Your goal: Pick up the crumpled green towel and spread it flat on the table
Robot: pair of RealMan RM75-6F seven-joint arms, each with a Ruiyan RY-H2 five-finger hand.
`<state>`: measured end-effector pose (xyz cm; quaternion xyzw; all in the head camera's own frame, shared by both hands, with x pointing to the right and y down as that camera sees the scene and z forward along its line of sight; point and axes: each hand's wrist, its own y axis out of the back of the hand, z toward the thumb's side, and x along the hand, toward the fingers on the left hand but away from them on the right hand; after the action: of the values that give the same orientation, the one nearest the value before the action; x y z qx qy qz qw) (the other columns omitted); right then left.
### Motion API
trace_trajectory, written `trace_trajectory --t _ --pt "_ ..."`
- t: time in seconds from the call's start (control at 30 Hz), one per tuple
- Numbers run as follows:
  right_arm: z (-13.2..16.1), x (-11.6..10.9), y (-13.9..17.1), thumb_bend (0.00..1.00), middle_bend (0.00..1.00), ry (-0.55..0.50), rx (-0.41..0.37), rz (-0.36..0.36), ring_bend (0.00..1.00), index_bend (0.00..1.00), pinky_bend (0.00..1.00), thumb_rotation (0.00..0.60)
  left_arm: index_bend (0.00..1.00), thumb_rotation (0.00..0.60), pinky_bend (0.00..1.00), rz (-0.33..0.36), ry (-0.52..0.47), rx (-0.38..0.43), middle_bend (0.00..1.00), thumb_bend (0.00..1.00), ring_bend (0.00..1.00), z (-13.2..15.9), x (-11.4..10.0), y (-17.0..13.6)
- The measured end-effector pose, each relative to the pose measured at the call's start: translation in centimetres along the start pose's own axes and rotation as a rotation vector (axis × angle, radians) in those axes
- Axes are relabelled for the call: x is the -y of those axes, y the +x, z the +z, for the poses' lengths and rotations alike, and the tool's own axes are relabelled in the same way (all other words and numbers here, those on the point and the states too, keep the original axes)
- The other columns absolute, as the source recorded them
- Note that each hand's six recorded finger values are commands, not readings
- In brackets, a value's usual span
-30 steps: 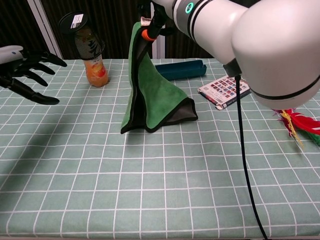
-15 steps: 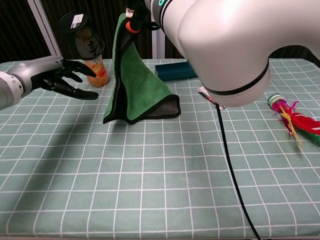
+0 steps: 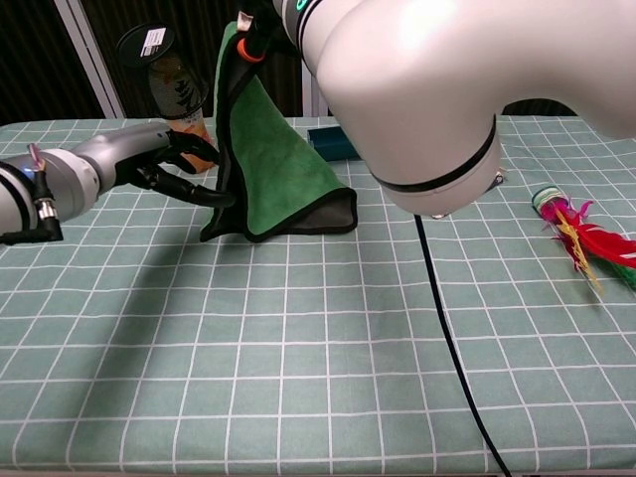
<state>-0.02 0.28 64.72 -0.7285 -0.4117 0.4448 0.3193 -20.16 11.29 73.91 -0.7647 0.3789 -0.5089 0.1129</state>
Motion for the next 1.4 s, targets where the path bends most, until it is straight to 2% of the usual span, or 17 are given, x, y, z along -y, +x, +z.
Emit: trace_trajectory --t 0.1,0.33,0.43,0.57,0.7,0.73,0.93,1.13,1.27,1.4 --pt "0.1 -0.1 0.3 0.46 0.19 -0.005 -0.006 0.002 0.00 0.65 0.00 0.600 0.31 0.425 0.28 0.012 -0.017 -0.018 0.21 0.01 0.17 0.0 0.5 0.4" --pt "-0.2 -0.2 0.9 0.45 0.19 -0.019 -0.015 0.018 0.00 0.65 0.00 0.600 0.43 0.444 0.28 0.057 -0.077 -0.050 0.22 0.09 0.17 -0.9 0.0 0.8" --pt "-0.1 -0.3 1.1 0.45 0.19 -0.029 -0.022 0.027 0.00 0.65 0.00 0.600 0.48 0.480 0.28 0.062 -0.095 -0.061 0.25 0.13 0.18 -1.3 0.0 0.9" --pt "-0.2 -0.6 1.4 0.45 0.19 -0.028 -0.029 0.030 0.00 0.65 0.00 0.600 0.57 0.496 0.28 0.076 -0.127 -0.065 0.31 0.20 0.20 -1.6 0.1 0.9" --pt "-0.6 -0.8 1.8 0.45 0.19 -0.034 -0.027 0.041 0.00 0.65 0.00 0.600 0.67 0.593 0.28 0.098 -0.161 -0.048 0.37 0.29 0.22 -1.6 0.0 0.7" --pt "-0.8 -0.9 1.9 0.45 0.19 -0.036 -0.025 0.045 0.00 0.65 0.00 0.600 0.69 0.600 0.28 0.101 -0.169 -0.044 0.39 0.31 0.25 -1.6 -0.1 0.7" --pt "-2.4 -1.6 2.6 0.45 0.19 -0.052 -0.014 0.060 0.00 0.65 0.00 0.600 0.78 0.600 0.28 0.106 -0.244 -0.011 0.44 0.42 0.28 -1.5 0.0 0.4" --pt "-3.9 -2.2 3.7 0.45 0.19 -0.063 -0.014 0.083 0.00 0.64 0.00 0.600 0.80 0.600 0.28 0.115 -0.260 0.041 0.44 0.43 0.28 -1.2 -0.5 -0.4" --pt "-5.0 -2.9 4.6 0.45 0.19 -0.064 -0.031 0.115 0.00 0.65 0.00 0.600 0.80 0.600 0.28 0.132 -0.230 0.074 0.44 0.43 0.28 -1.3 -2.2 -1.3" --pt "-6.3 -3.7 5.4 0.45 0.19 -0.057 -0.052 0.162 0.00 0.65 0.00 0.600 0.80 0.600 0.28 0.177 -0.179 0.109 0.44 0.43 0.28 -1.5 -4.7 -2.4"
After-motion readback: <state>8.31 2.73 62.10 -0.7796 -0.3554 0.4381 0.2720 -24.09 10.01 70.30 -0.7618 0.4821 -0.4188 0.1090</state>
